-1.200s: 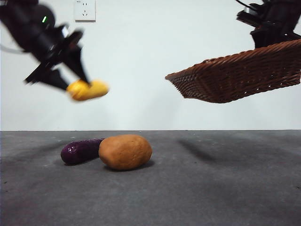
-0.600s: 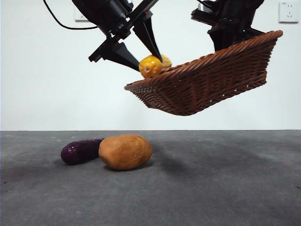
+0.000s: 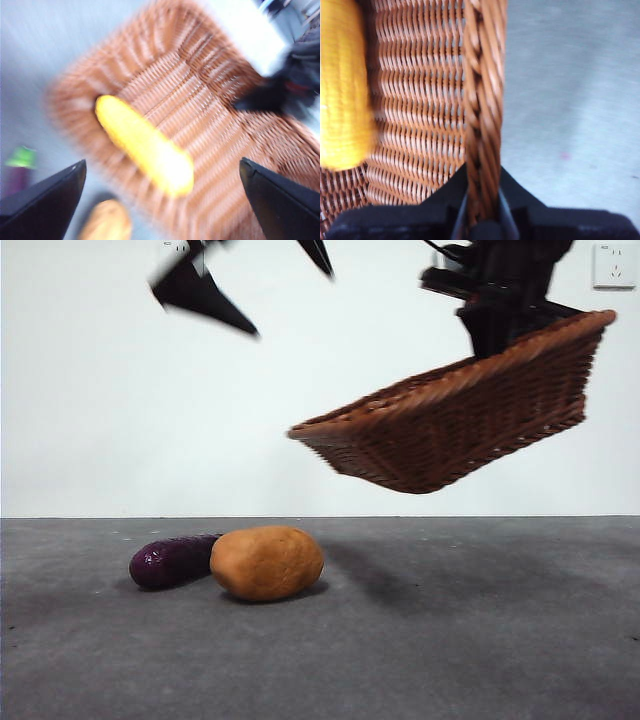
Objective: Help me put the vegetables on the table into the basket
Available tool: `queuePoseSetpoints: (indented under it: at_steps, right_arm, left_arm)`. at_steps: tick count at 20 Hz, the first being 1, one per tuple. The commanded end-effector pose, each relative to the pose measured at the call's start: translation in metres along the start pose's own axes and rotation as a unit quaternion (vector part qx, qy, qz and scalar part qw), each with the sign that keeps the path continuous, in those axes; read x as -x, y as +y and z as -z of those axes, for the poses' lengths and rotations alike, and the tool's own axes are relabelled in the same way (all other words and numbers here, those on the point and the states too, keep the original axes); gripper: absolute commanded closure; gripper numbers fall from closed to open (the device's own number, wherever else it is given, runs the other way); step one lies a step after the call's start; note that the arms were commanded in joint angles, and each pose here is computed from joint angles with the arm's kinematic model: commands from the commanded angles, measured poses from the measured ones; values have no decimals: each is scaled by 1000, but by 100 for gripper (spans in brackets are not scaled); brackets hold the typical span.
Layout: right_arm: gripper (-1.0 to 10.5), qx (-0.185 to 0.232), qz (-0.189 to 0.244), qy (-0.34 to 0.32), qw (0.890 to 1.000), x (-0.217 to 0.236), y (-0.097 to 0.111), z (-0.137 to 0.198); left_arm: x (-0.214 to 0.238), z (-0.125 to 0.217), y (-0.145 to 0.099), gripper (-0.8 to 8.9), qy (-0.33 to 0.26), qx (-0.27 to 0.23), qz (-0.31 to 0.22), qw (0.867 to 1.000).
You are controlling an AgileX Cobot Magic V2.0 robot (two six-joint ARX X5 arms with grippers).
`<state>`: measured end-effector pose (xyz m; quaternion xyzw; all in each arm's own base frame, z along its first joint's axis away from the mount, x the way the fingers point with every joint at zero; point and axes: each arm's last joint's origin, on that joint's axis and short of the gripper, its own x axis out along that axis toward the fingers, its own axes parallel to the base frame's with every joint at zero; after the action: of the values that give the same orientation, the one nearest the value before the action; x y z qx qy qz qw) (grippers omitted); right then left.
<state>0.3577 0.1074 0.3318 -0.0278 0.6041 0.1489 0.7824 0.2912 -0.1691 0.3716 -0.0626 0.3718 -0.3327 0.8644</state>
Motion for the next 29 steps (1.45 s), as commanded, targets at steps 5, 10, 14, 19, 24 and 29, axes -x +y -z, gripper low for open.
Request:
queuePoseSetpoints:
  at_steps: [5,10,14,19,24,29]
  right_arm:
    - [957,-62,19,-5,998,14,-65,5]
    - [957,-116,32,-7,993,22,-105,14]
    - [957,-128,27,-10,991,24,-115,16]
    - [957,-118,23,-11,993,24,-114,16]
    - [957,-117,23,-11,993,24,-114,16]
    - [957,-117,23,-11,993,24,-114,16]
  left_arm:
    - [-8,22,12,186,116,-134,-66,982]
    - [-64,40,33,186,216,-186,-51,957]
    - [-112,61,41,185,284,-206,-31,936]
    - [-150,82,48,186,319,-198,8,927]
    - [-166,90,47,294,332,-208,-6,920]
    - [-168,91,39,815,327,-219,2,919]
